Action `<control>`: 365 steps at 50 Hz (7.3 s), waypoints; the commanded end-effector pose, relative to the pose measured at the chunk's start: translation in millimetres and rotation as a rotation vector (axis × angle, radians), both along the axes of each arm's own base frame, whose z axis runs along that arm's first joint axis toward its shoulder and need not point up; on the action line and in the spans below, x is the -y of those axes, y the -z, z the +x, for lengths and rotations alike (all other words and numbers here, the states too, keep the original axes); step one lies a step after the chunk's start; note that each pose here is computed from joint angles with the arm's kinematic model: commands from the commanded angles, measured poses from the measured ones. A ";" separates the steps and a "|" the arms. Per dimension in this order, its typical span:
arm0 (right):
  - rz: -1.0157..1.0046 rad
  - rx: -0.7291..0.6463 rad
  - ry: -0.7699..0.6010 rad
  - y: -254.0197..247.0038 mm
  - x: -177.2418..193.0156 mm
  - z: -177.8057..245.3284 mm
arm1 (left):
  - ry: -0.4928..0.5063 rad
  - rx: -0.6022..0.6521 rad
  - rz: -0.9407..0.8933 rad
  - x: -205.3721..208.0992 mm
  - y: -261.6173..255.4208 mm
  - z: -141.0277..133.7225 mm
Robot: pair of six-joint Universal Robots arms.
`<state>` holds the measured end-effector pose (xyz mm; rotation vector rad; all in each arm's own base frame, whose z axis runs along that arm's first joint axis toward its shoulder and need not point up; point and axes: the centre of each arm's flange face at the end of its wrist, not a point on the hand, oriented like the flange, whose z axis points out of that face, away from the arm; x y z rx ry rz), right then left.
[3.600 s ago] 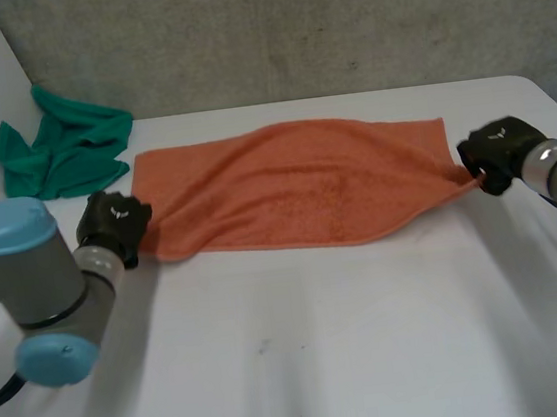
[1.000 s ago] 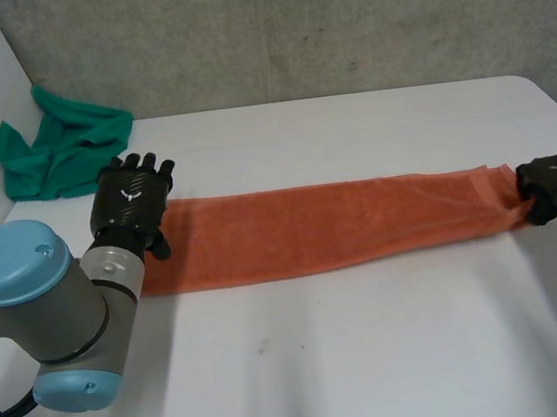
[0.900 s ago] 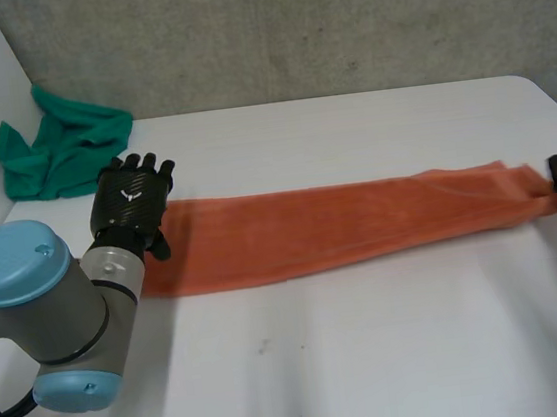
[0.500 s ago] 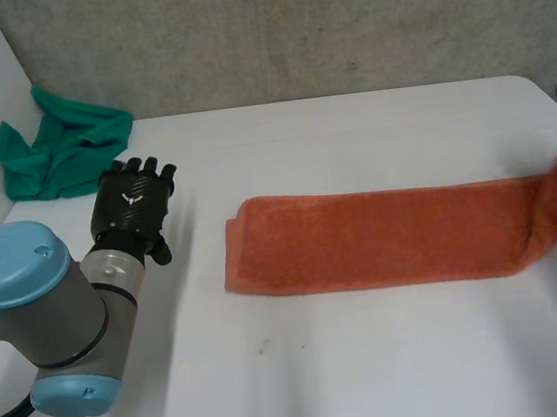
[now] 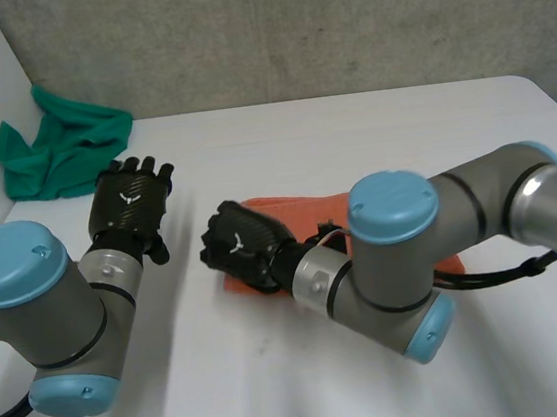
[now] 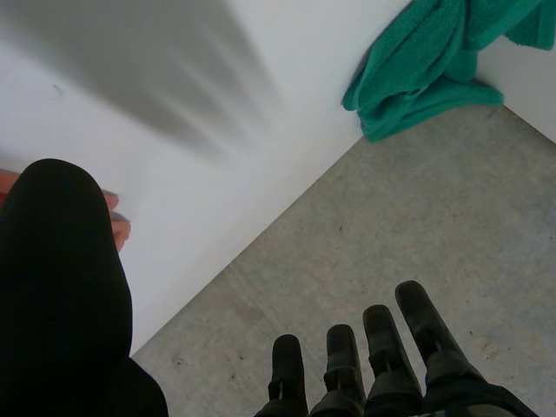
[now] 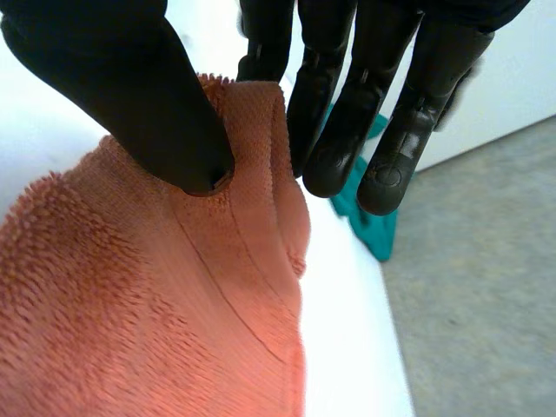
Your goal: Fold the laundry.
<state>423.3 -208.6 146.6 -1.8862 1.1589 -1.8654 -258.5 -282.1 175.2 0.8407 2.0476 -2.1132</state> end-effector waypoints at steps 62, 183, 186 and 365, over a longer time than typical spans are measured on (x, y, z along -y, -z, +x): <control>0.235 -0.008 0.178 -15.8 -12.2 -52.0 | 0.144 -0.088 -0.101 -20.4 -40.4 -56.8; 0.990 0.526 0.811 12.0 108.7 -112.7 | 0.440 -0.203 0.320 -61.2 -75.5 -70.9; 0.937 0.541 0.820 11.1 132.9 -117.4 | 0.439 -0.203 0.322 -60.4 -74.4 -70.8; 0.535 0.048 0.831 -9.9 78.7 -228.0 | 0.082 0.501 -0.509 286.4 96.9 153.3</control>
